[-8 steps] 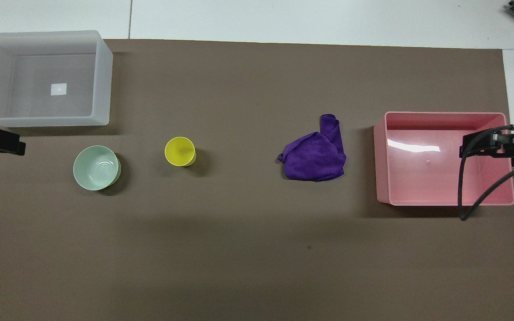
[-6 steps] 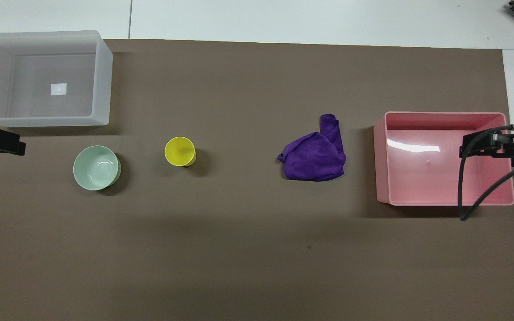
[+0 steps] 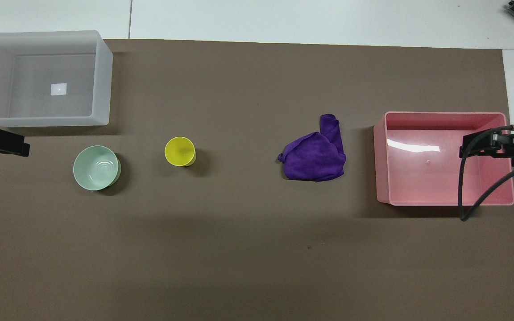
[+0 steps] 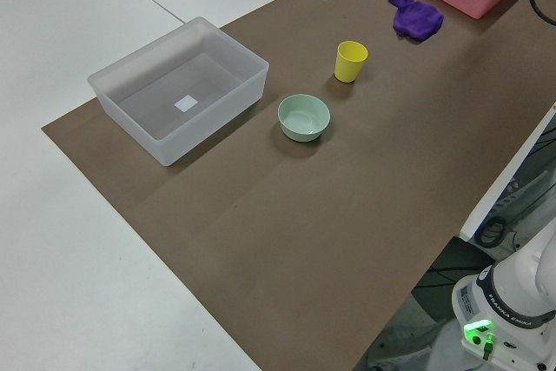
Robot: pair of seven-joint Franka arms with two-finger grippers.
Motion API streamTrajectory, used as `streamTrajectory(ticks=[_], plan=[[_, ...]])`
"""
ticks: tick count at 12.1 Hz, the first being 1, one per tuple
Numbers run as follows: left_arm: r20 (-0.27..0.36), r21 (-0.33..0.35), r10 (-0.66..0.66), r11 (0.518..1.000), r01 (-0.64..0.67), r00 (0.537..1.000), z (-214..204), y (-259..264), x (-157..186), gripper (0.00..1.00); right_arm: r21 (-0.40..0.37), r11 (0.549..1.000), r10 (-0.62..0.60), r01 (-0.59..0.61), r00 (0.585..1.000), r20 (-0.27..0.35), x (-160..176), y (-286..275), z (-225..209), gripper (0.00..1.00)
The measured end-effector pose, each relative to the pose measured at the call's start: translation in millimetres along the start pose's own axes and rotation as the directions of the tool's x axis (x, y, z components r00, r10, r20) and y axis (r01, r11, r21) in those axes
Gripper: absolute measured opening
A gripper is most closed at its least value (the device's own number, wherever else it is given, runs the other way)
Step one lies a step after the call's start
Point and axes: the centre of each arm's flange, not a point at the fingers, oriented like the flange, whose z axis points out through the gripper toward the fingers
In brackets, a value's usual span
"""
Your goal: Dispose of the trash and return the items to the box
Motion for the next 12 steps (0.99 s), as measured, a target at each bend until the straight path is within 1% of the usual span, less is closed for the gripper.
streamTrajectory(ticks=[2, 4, 6, 8, 10, 12], plan=[[-0.058, 0.001, -0.004, 1.0, 0.004, 0.998, 22.6, -2.6, 4.5, 1.0, 0.011, 0.998, -0.061, 0.061, 0.998, 0.0, -0.5, -3.7, -0.3, 1.0], [-0.087, 0.001, -0.017, 1.0, 0.017, 0.996, 51.0, -10.2, 2.5, 1.0, 0.013, 0.997, -0.08, 0.08, 0.997, 0.0, -1.3, -8.2, -0.6, 1.0], [-0.091, 0.002, -0.029, 1.0, 0.03, 0.995, 83.5, -21.1, -0.6, 1.0, 0.014, 0.996, -0.086, 0.086, 0.996, -0.006, -0.9, -10.3, -1.0, 1.0], [-0.085, 0.003, -0.041, 0.999, 0.041, 0.996, 125.8, -35.8, -7.4, 1.0, 0.022, 0.992, -0.123, 0.124, 0.992, -0.038, 3.8, -27.7, 2.2, 1.0], [-0.067, 0.003, -0.048, 0.999, 0.048, 0.997, 162.3, -42.4, -17.1, 1.0, 0.034, 0.982, -0.183, 0.186, 0.979, -0.087, 20.8, -77.4, 28.7, 1.0], [-0.074, 0.004, -0.048, 0.999, 0.049, 0.996, 199.4, -41.8, -26.9, 1.0, 0.05, 0.974, -0.215, 0.223, 0.968, -0.129, 46.5, -139.2, 86.9, 1.0]])
